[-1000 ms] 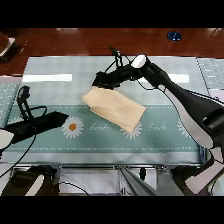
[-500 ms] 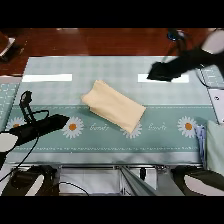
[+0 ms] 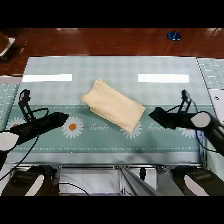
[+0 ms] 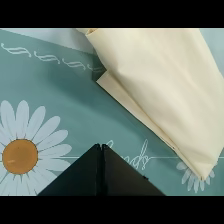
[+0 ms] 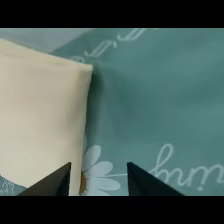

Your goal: Fold the shirts.

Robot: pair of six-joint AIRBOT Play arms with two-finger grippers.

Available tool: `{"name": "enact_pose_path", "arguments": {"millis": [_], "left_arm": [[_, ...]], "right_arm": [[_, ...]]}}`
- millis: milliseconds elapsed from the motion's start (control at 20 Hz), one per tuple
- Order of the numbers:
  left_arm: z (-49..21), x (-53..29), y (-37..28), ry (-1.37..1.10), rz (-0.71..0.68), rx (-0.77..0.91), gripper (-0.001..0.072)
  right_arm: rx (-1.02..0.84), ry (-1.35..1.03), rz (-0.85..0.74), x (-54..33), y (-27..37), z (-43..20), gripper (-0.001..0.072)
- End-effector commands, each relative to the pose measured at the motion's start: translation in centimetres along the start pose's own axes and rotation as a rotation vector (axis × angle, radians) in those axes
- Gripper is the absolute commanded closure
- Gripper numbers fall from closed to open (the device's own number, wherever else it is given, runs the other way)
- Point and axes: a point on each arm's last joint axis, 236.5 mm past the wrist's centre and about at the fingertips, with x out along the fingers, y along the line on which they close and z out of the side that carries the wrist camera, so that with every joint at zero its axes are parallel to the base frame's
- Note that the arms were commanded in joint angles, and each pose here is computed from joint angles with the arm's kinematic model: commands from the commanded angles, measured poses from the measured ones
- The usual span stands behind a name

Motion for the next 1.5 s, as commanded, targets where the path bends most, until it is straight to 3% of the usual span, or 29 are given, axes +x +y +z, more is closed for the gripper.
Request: {"name": "enact_pose_path", "arguments": {"millis": [0, 250, 350, 400, 550, 850, 1150, 1450], "left_arm": [[0.0, 0.3, 0.1, 0.006, 0.0, -0.013, 0.069], [-0.1, 0.4, -0.1, 0.009, -0.008, -0.025, 0.069], [-0.1, 0.4, -0.1, 0.01, -0.008, -0.025, 0.069], [-0.1, 0.4, -0.1, 0.01, -0.008, -0.025, 0.069], [-0.1, 0.4, -0.1, 0.01, -0.008, -0.025, 0.069], [-0.2, 0.4, -0.2, 0.013, -0.014, -0.031, 0.069], [-0.3, 0.4, -0.4, 0.016, -0.018, -0.031, 0.069], [-0.3, 0.4, -0.4, 0.016, -0.018, -0.031, 0.069]], "right_arm": [[0.08, 0.1, 0.07, 3.8, 0.6, -2.4, 0.0309], [0.023, 0.322, 0.124, 7.2, 3.2, -3.7, 0.0333], [-0.031, 0.376, 0.179, 8.0, 5.3, -3.9, 0.0526], [-0.099, 0.383, 0.224, 8.1, 6.9, -3.7, 0.0686], [-0.285, 0.373, 0.321, 6.1, 12.4, -1.3, 0.0695], [-0.562, 0.217, 0.335, -5.1, 21.1, 8.1, 0.0696], [-0.474, -0.033, 0.155, -19.5, 18.0, 17.9, 0.0696], [-0.187, -0.257, 0.027, -31.0, 8.3, 21.4, 0.0696]]}}
